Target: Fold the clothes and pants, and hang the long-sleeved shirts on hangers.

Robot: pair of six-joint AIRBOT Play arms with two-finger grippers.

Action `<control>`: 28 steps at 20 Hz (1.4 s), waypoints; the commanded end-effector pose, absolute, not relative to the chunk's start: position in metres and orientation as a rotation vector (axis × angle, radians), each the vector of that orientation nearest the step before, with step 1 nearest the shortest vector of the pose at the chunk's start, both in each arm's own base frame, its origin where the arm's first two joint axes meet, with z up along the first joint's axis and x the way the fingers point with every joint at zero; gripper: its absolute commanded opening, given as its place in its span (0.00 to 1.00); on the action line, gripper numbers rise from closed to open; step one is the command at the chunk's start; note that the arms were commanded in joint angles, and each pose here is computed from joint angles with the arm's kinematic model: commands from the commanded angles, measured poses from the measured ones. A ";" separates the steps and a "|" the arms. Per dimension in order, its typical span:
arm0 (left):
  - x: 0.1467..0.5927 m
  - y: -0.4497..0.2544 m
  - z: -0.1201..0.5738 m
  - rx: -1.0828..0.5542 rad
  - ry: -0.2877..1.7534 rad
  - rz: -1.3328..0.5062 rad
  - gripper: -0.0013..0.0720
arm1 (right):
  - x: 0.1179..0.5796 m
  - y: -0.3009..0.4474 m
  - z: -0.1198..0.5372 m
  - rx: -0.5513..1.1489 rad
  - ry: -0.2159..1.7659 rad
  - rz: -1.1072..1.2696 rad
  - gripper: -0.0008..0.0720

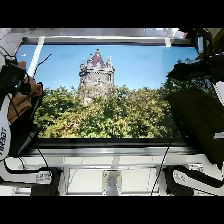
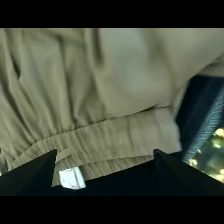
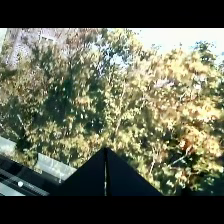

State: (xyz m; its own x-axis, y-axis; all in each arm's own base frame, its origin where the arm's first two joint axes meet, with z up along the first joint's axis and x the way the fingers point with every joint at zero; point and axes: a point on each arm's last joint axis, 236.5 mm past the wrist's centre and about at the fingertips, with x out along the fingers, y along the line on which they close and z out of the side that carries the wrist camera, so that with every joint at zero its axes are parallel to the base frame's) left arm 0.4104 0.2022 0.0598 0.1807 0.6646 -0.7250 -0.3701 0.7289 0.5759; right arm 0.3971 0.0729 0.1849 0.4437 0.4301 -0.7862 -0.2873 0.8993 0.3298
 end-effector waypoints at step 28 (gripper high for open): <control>0.413 0.213 -0.061 0.530 1.508 0.525 0.97 | 0.407 0.072 0.164 0.188 1.069 0.437 0.04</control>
State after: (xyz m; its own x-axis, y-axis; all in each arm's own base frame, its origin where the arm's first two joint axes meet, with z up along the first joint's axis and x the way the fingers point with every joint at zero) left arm 0.4196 0.2080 -0.0509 0.0356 0.6236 -0.7810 -0.0158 0.7817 0.6234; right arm 0.4071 0.0719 0.1643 0.4060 0.4336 -0.8045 -0.2539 0.8991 0.3565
